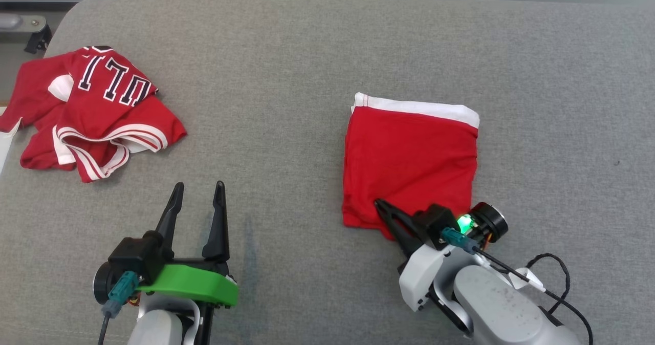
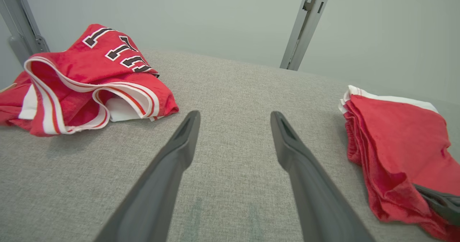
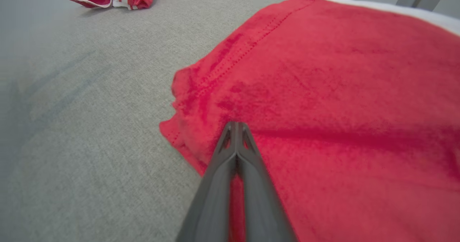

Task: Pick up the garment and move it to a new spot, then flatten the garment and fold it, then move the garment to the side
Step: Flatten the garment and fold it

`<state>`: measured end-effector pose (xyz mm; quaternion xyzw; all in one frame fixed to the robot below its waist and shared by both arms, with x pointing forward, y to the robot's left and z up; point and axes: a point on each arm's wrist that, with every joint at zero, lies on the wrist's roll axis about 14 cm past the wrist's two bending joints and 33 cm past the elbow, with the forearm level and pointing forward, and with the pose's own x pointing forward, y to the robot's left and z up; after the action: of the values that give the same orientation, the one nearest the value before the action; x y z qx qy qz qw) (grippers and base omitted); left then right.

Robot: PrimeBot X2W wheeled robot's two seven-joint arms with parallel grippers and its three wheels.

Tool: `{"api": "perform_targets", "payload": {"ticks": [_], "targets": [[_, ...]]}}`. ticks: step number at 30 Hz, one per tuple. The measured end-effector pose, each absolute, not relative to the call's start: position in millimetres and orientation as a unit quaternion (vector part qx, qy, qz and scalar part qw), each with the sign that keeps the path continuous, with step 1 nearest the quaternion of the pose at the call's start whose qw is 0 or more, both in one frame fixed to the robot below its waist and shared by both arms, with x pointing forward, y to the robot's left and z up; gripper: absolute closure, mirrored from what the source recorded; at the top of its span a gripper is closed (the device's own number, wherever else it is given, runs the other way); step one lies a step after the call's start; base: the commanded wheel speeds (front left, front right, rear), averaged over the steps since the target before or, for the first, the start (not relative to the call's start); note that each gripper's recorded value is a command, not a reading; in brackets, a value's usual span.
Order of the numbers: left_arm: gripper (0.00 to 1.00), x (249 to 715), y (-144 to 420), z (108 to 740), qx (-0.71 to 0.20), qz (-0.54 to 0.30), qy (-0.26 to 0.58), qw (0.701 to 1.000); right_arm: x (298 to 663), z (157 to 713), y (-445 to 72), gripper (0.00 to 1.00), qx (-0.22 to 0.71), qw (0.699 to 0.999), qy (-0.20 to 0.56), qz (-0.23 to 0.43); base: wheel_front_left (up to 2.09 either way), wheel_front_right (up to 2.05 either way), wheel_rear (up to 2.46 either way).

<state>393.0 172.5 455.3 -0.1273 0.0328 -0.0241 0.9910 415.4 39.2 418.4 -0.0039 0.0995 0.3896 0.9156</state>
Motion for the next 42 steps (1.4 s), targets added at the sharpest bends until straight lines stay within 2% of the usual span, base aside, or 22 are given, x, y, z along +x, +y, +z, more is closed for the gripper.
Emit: {"api": "perform_targets", "payload": {"ticks": [10, 15, 17, 18, 19, 24, 26, 28, 29, 30, 31, 37, 42], "targets": [[0.0, 391, 174, 461, -0.127, -0.023, 0.025, 0.991, 396, 427, 77, 1.0, -0.004, 0.89, 0.096, 0.445, 0.0, 0.0, 0.0], [0.0, 391, 174, 463, -0.127, -0.024, 0.021, 0.991, 398, 446, 83, 1.0, 0.014, 0.891, 0.074, 0.447, 0.0, 0.0, 0.0], [0.0, 390, 172, 464, -0.126, -0.026, 0.02, 0.991, 406, 462, 79, 0.99, 0.027, 0.899, 0.054, 0.434, 0.0, 0.0, 0.0], [0.0, 390, 171, 464, -0.125, -0.028, 0.021, 0.992, 411, 471, 75, 0.88, 0.036, 0.904, 0.042, 0.424, 0.0, 0.0, 0.0], [0.0, 390, 170, 464, -0.124, -0.03, 0.02, 0.992, 416, 478, 69, 0.85, 0.044, 0.909, 0.032, 0.412, 0.0, 0.0, 0.0], [0.0, 393, 159, 468, -0.109, -0.049, 0.016, 0.993, 442, 506, 8, 0.86, 0.078, 0.948, -0.014, 0.308, 0.0, 0.0, 0.0], [0.0, 393, 155, 469, -0.106, -0.055, 0.015, 0.993, 447, 511, -21, 0.8, 0.081, 0.961, -0.026, 0.262, 0.0, 0.0, 0.0], [0.0, 394, 150, 471, -0.101, -0.065, 0.012, 0.993, 448, 511, -53, 0.57, 0.079, 0.973, -0.03, 0.214, 0.0, 0.0, 0.0], [0.0, 394, 147, 472, -0.1, -0.07, 0.012, 0.992, 447, 509, -66, 0.25, 0.077, 0.977, -0.03, 0.196, 0.0, 0.0, 0.0], [0.0, 395, 143, 473, -0.095, -0.076, 0.01, 0.993, 445, 508, -79, 0.03, 0.074, 0.981, -0.029, 0.177, 0.0, 0.0, 0.0], [0.0, 395, 140, 474, -0.091, -0.082, 0.009, 0.993, 442, 507, -91, 0.0, 0.071, 0.984, -0.029, 0.159, 0.0, 0.0, 0.0], [0.0, 392, 124, 473, -0.078, -0.106, 0.011, 0.991, 424, 497, -157, 0.0, 0.072, 0.995, -0.021, 0.061, 0.0, 0.0, 0.0], [0.0, 384, 118, 467, -0.072, -0.117, 0.023, 0.99, 400, 478, -182, 0.0, 0.085, 0.996, 0.005, 0.02, 0.0, 0.0, 0.0]]}}
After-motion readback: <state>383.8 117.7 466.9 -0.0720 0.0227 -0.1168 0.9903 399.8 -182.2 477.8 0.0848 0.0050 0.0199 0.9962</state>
